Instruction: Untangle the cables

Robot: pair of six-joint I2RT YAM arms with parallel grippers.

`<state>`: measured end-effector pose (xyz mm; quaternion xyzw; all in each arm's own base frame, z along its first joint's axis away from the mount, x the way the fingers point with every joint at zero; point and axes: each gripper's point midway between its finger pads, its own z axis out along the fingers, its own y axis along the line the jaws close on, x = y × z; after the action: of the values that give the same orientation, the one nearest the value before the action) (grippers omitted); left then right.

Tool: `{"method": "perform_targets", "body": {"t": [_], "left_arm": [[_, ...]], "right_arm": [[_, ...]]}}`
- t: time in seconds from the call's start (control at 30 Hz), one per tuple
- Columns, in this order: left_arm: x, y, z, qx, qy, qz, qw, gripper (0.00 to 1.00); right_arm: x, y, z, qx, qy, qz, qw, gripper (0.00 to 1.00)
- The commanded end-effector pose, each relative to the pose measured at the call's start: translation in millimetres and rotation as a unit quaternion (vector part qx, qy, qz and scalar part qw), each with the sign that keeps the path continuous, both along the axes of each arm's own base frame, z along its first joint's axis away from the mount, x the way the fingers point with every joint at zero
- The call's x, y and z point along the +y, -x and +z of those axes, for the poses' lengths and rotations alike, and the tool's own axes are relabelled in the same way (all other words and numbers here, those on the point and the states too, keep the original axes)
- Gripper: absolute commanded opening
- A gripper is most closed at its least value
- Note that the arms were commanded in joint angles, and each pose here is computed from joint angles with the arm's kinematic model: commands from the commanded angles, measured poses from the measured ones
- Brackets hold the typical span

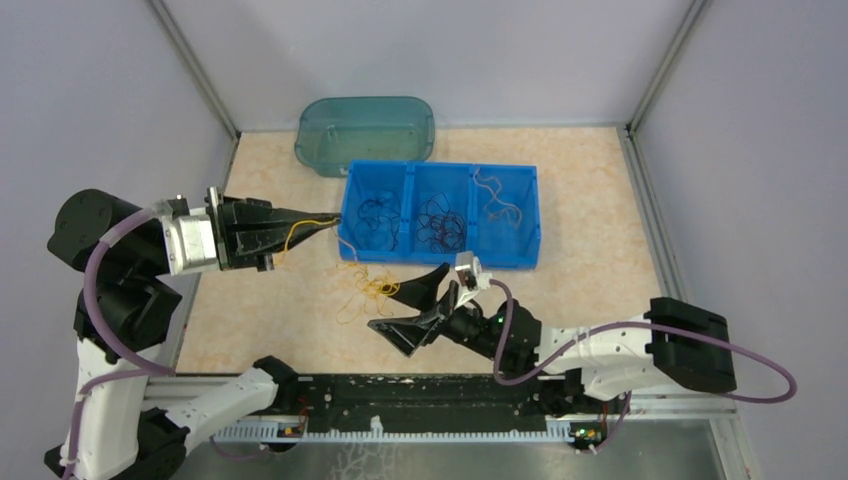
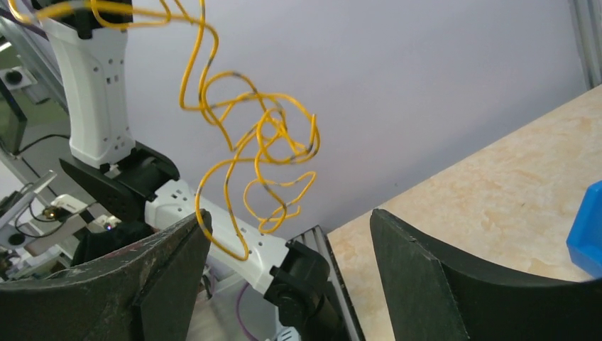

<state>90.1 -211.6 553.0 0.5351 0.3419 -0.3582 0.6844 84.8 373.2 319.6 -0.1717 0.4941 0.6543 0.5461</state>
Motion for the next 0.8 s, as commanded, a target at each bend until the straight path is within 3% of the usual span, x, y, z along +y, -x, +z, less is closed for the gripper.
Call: {"method": "perform_targets", "body": {"t": [0.0, 0.33, 0.57, 0.77], "left_arm": [[2.8, -1.2, 12.4, -0.026, 0.019, 0.012, 0.999, 0.0], [3.7, -7.0, 14.1, -0.03, 0.024, 0.026, 0.999, 0.0], [3.2, -7.8, 13.5, -0.029, 0.023, 0.026, 0.999, 0.0], [3.7, -7.4, 16.2, -0.032, 0.026, 0.027, 0.999, 0.0]], "right_arm": [[2.5, 1.9, 3.6, -0.016, -0.014, -0.026, 0.999, 0.83], [-11.4, -17.7, 22.2, -0.01, -0.086, -0.091, 0.992, 0.77], [-6.2, -4.5, 38.3, -0.031, -0.113, -0.057, 0.991, 0.77], [0.3, -12.9, 39.8, -0.014, -0.11, -0.072, 0.991, 0.68]]}}
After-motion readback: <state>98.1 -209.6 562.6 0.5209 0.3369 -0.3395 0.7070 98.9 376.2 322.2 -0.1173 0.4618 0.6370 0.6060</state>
